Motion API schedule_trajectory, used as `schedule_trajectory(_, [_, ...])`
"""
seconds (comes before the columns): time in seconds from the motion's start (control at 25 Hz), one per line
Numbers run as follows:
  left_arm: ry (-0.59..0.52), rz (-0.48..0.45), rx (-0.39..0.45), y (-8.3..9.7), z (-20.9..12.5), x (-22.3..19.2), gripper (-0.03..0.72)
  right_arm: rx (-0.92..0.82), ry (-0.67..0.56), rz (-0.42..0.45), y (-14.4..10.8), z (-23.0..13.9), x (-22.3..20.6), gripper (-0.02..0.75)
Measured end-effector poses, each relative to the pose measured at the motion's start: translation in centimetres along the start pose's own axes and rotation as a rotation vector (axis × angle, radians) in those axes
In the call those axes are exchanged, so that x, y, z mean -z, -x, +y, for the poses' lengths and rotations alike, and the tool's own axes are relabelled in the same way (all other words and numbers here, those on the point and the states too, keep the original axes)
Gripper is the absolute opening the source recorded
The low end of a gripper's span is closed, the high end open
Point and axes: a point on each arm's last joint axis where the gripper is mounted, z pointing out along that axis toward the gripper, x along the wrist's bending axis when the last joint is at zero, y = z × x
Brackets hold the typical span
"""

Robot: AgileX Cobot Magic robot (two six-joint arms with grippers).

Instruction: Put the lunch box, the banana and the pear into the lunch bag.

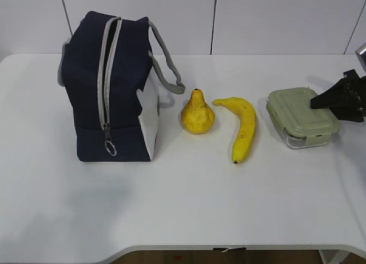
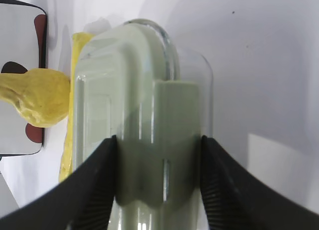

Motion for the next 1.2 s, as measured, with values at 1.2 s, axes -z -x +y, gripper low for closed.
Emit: schedule_trajectory(1.2, [0.027, -0.06, 0.03, 0.5, 0.5, 0.0, 0.241, -0.054, 0.115, -0.027, -4.0, 1.6, 3.2, 0.384])
